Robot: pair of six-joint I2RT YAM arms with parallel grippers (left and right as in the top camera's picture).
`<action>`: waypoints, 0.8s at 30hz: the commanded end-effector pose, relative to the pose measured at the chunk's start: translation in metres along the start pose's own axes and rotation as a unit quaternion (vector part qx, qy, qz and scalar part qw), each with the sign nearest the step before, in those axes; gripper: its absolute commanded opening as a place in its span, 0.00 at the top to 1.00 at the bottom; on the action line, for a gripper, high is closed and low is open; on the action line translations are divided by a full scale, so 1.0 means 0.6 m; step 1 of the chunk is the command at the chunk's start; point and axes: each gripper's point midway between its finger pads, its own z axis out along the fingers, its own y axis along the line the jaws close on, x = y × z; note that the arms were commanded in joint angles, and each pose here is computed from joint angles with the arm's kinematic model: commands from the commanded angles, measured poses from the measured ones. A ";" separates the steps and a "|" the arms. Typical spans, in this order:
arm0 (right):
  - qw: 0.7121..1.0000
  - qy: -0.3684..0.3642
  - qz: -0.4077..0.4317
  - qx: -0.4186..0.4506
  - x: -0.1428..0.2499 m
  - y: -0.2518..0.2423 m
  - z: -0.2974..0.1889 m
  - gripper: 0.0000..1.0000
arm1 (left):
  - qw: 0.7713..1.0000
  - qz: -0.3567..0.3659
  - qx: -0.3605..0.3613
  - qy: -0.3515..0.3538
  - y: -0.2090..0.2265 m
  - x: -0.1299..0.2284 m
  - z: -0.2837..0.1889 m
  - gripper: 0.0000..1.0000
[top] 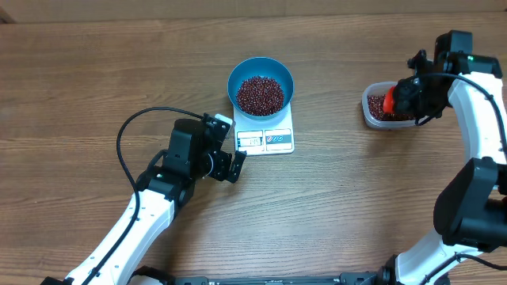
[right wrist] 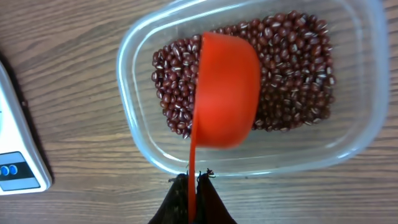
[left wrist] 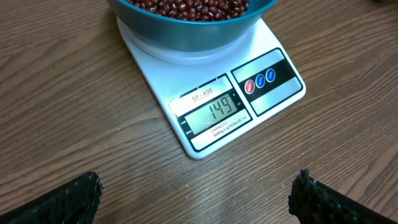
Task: Scoop item into bowl and weigh 150g on scale
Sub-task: 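Move the scoop right and dip it into the bean tub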
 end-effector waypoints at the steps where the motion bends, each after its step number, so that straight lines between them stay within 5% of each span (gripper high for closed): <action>1: 1.000 -0.009 -0.008 -0.014 0.000 0.012 0.002 0.96 | 1.000 -0.005 -0.002 0.003 0.001 0.004 0.003 0.00; 24: 0.998 -0.004 -0.025 -0.066 0.014 0.043 0.031 0.96 | 1.000 -0.005 -0.002 0.003 0.001 0.004 0.003 0.00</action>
